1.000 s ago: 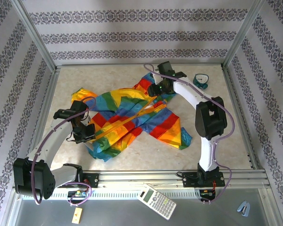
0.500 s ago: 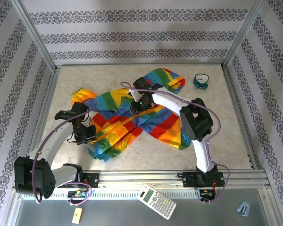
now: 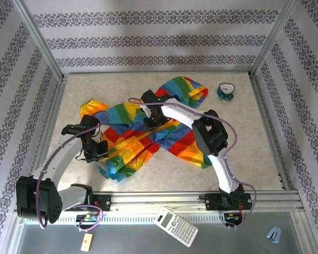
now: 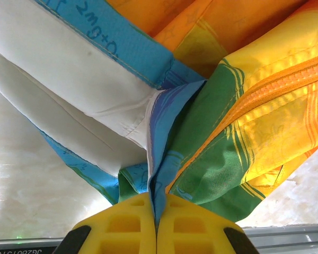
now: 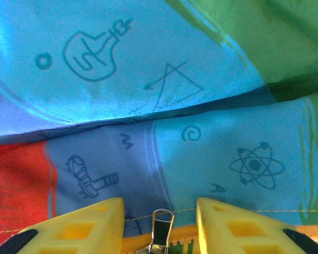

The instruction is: Zip up the jacket

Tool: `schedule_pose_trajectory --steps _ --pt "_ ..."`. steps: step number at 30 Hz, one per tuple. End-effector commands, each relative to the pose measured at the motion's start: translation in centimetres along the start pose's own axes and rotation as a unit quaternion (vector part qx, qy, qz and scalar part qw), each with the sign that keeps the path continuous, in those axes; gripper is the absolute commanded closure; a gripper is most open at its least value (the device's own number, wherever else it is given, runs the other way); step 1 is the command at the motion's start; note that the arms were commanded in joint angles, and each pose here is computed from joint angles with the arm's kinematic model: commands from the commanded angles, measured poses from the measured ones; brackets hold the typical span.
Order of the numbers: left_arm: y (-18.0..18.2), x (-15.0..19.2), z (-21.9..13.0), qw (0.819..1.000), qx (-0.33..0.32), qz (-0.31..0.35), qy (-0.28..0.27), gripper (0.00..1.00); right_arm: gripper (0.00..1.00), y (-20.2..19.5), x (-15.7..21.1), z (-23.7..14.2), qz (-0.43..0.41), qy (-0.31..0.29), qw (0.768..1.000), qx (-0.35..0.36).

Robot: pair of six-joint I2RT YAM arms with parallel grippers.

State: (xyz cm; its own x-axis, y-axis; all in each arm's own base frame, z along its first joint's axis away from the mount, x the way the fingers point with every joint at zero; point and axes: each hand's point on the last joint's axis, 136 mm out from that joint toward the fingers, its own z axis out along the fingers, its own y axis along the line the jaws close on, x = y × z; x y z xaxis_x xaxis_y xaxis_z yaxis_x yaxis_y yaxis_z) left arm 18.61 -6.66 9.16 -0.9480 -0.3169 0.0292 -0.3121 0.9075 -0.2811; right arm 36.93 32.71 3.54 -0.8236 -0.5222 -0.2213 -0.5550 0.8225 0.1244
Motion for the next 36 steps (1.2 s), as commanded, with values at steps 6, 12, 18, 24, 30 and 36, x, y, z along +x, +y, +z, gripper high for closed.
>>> schedule_pose_trajectory --steps 6,12,18,24,30,36 --pt "-0.2 -0.3 0.1 1.0 0.013 -0.001 -0.008 1.0 0.65 -2.3 3.0 0.8 -0.045 0.084 0.987 0.133" --pt "-0.3 -0.3 0.0 1.0 0.017 0.001 -0.01 1.0 0.84 -2.6 2.4 -0.6 -0.041 0.064 0.986 0.145" --pt "-0.4 -0.2 -0.1 1.0 0.019 0.002 -0.012 1.0 1.0 -2.5 1.8 -1.8 -0.024 0.031 0.99 0.135" --pt "-0.5 -0.2 -0.1 1.0 0.024 0.004 -0.013 1.0 1.0 -2.8 1.9 -2.5 0.016 -0.003 0.994 0.111" --pt "-0.7 -0.1 -0.3 0.999 0.029 0.007 -0.014 1.0 1.0 -3.5 1.9 -2.8 0.091 -0.044 0.994 0.049" --pt "-1.1 0.1 -1.2 0.999 0.041 0.014 -0.026 1.0 1.0 -5.5 1.4 -3.6 0.161 -0.11 0.981 0.012"
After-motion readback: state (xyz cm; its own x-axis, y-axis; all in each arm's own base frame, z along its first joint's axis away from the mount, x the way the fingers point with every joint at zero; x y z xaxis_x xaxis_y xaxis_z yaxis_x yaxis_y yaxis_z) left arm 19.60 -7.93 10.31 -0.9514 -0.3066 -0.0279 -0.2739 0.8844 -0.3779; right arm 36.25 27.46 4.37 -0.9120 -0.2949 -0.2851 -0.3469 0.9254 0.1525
